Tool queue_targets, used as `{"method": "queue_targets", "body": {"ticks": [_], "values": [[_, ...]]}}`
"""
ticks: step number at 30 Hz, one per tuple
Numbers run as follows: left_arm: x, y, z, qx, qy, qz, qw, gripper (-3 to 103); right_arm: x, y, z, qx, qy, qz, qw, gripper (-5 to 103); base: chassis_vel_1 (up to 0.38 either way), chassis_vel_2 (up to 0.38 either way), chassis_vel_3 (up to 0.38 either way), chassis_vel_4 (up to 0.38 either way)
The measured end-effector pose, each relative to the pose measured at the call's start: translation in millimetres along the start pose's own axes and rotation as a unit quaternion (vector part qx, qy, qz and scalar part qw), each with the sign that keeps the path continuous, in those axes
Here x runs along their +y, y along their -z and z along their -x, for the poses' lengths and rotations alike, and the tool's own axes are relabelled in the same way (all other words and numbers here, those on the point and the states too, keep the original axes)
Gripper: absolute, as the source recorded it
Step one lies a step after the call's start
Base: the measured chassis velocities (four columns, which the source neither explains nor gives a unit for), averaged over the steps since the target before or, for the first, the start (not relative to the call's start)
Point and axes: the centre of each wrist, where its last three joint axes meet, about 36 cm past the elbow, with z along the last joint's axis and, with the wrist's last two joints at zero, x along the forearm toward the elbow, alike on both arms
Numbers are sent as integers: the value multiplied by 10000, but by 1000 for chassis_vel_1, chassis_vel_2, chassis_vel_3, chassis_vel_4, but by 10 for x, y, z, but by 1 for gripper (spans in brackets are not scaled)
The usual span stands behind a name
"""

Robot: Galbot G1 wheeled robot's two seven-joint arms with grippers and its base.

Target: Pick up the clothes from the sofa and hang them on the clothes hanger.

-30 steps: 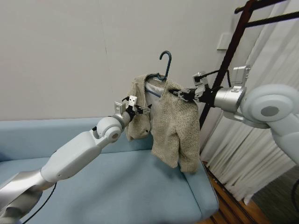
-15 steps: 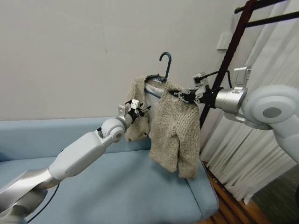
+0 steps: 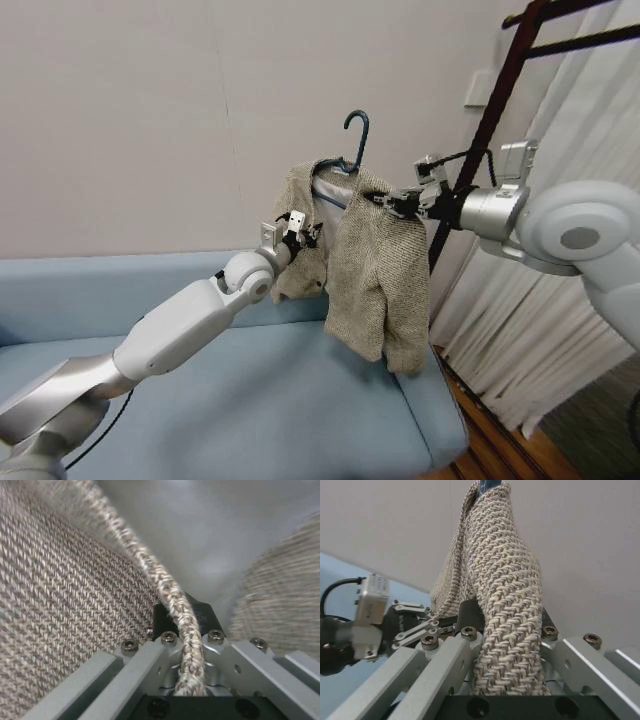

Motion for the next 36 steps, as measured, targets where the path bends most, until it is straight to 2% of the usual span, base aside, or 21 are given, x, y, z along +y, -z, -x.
{"method": "queue_targets", "body": {"ticks": [8, 17, 24, 25, 28, 30, 31, 32, 36], "values": [[-230, 206, -141, -182, -391, 168, 9989, 1, -51, -73, 123, 60, -183, -73, 9998, 10, 0, 0, 0, 0], [-474, 305, -298, -215, -819, 270, 9960, 1, -126, -145, 285, 103, -425, -54, 9990, 10, 0, 0, 0, 0], [-510, 254, -316, -141, -829, 215, 9962, 1, -127, -154, 317, 103, -418, -37, 9991, 10, 0, 0, 0, 0], [-487, 230, -301, -106, -752, 189, 9969, -2, -117, -158, 315, 106, -402, -43, 9991, 10, 0, 0, 0, 0], [-356, 204, -201, -73, -427, 168, 9989, 12, -87, -169, 296, 110, -347, -70, 9993, 10, 0, 0, 0, 0], [-303, 196, -169, -112, -328, 165, 9993, 12, -74, -164, 281, 100, -329, -83, 9994, 10, 0, 0, 0, 0], [-248, 197, -141, -154, -226, 151, 9995, 18, -62, -157, 265, 85, -316, -92, 9994, 10, 0, 0, 0, 0], [-248, 197, -141, -154, -226, 151, 9995, 18, -62, -157, 265, 85, -316, -92, 9994, 10, 0, 0, 0, 0], [-57, 273, -161, -235, 65, 162, 9996, 40, -47, -124, 174, 32, -312, -84, 9995, 10, 0, 0, 0, 0]]}}
